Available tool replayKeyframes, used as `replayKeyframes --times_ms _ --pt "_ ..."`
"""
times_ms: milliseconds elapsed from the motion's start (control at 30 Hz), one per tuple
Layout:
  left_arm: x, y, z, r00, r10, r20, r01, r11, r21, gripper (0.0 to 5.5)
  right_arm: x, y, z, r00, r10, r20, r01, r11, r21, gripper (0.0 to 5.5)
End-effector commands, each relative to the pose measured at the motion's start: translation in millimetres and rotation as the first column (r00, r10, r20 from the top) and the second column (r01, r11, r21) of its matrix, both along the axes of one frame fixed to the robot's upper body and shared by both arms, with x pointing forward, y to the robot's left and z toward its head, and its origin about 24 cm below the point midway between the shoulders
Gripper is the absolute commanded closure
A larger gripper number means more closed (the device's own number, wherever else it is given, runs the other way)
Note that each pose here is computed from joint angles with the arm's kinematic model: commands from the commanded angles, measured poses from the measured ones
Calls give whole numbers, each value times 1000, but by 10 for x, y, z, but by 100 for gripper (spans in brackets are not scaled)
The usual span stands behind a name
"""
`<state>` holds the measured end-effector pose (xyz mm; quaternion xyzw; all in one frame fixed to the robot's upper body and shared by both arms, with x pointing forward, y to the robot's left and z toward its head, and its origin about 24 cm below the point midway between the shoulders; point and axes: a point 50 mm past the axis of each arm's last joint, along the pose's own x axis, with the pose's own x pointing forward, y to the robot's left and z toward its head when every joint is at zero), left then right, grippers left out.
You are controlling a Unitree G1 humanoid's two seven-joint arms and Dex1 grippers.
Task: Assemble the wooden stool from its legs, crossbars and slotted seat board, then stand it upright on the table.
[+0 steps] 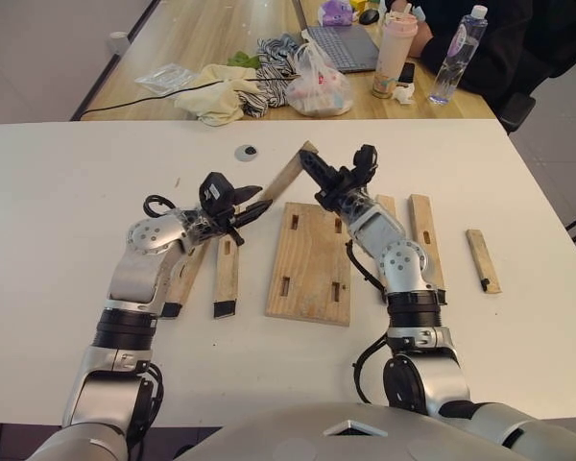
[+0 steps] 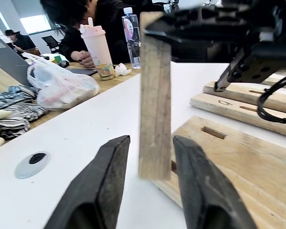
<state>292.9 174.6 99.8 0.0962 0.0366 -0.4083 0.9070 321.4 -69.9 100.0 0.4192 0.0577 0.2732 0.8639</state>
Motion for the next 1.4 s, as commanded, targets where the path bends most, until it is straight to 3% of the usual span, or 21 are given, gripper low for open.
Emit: replayKeyframes --times_ms 33,100,267,333,433,700,1267,1400 --pt "83 11 41 998 66 22 -66 998 5 321 106 -308 222 966 -200 166 219 970 -106 512" --pt "125 73 20 988 148 45 -149 989 19 292 31 -693 252 932 -288 221 328 930 -169 512" --pt "19 236 -33 957 282 75 -281 960 -17 371 -429 -1642 384 853 -457 253 519 797 -308 512" --pt "-61 322 -83 936 344 73 -343 939 -22 394 -553 -1791 480 845 -475 246 534 777 -334 512" --pt "-77 435 -99 888 452 89 -451 892 -26 428 -718 -1901 423 854 -497 155 518 780 -350 512" --pt "-70 721 -77 754 650 97 -649 760 -47 428 -920 -1862 193 867 -498 -5 456 799 -392 512" --pt "-21 675 -111 785 612 95 -614 789 -4 428 -884 -2017 -248 768 -640 -35 556 692 -460 512" --pt "-10 681 -103 791 603 103 -607 795 9 428 -870 -2018 -171 765 -644 -15 580 699 -419 512"
